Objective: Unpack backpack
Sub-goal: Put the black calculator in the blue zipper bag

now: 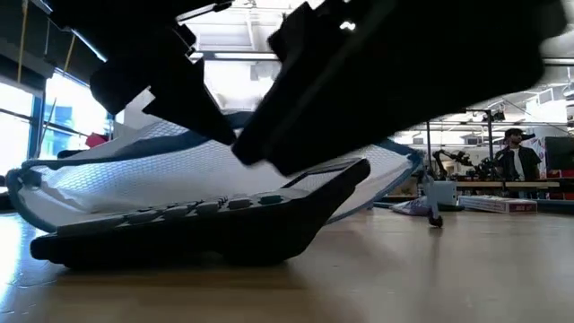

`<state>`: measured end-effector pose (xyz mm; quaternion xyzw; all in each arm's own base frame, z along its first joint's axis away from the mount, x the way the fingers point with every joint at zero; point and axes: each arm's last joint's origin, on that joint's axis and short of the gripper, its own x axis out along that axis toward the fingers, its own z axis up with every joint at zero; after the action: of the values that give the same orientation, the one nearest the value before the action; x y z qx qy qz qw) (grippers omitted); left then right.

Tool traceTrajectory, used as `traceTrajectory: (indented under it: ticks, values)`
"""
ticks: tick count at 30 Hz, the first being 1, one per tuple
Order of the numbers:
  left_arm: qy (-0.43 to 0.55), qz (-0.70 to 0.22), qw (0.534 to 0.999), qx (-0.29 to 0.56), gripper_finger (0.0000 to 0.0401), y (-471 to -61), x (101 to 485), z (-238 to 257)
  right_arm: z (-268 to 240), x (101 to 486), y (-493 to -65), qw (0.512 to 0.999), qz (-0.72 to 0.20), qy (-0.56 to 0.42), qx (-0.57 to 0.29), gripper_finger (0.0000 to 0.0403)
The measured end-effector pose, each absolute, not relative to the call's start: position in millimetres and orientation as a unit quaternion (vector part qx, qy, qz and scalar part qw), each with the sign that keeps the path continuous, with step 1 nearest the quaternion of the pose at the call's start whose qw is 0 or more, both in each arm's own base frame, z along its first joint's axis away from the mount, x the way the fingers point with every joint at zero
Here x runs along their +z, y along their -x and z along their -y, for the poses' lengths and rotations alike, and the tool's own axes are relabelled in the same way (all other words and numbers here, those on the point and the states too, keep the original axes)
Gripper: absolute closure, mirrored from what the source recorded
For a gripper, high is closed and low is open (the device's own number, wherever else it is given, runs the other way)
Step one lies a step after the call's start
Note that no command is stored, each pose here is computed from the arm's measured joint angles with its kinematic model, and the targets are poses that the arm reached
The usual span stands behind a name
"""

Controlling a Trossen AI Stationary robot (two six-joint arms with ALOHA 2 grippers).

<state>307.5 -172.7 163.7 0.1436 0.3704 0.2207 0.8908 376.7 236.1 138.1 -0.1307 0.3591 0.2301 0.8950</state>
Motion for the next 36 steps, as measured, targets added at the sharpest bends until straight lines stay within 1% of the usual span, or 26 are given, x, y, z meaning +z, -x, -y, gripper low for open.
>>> traceTrajectory:
  ticks: [2, 7, 10, 14, 16, 18, 21, 24, 28, 31, 34, 36]
  values:
    - [-0.142, -0.369, 0.891, 0.221, 0.0401, -308, 164, 173, -237, 134, -380, 0.889, -0.366, 0.1, 0.255, 0.0264]
    - [-0.143, -0.367, 0.893, 0.219, 0.0401, -309, 164, 173, -237, 120, -391, 0.901, -0.378, 0.093, 0.189, 0.0281]
    - [-0.156, -0.372, 0.892, 0.205, 0.0401, -308, 164, 175, -229, 118, -399, 0.918, -0.378, 0.077, 0.091, 0.0295]
    - [-0.175, -0.387, 0.892, 0.157, 0.0401, -309, 164, 179, -200, 116, -407, 0.916, -0.395, 0.047, -0.054, 0.0323]
    - [-0.182, -0.382, 0.895, 0.139, 0.0401, -310, 165, 183, -186, 115, -411, 0.913, -0.393, 0.052, -0.098, 0.0335]
    - [-0.194, -0.379, 0.895, 0.13, 0.0401, -310, 166, 186, -174, 115, -416, 0.912, -0.387, 0.038, -0.13, 0.0345]
    - [-0.204, -0.379, 0.894, 0.122, 0.0401, -308, 165, 189, -158, 116, -423, 0.912, -0.376, 0.029, -0.164, 0.0354]
    - [-0.21, -0.376, 0.894, 0.126, 0.0401, -306, 165, 191, -158, 120, -423, 0.914, -0.369, 0.05, -0.163, 0.0357]
    - [-0.208, -0.381, 0.891, 0.13, 0.0401, -303, 165, 192, -177, 129, -417, 0.921, -0.359, 0.093, -0.122, 0.0357]
    - [-0.206, -0.382, 0.891, 0.13, 0.0401, -302, 165, 193, -192, 134, -407, 0.917, -0.365, 0.128, -0.094, 0.0357]
    - [-0.211, -0.382, 0.89, 0.132, 0.0401, -300, 164, 194, -208, 144, -393, 0.909, -0.377, 0.167, -0.056, 0.0357]
    - [-0.214, -0.376, 0.89, 0.14, 0.0401, -299, 164, 195, -217, 149, -387, 0.906, -0.385, 0.176, -0.012, 0.0357]
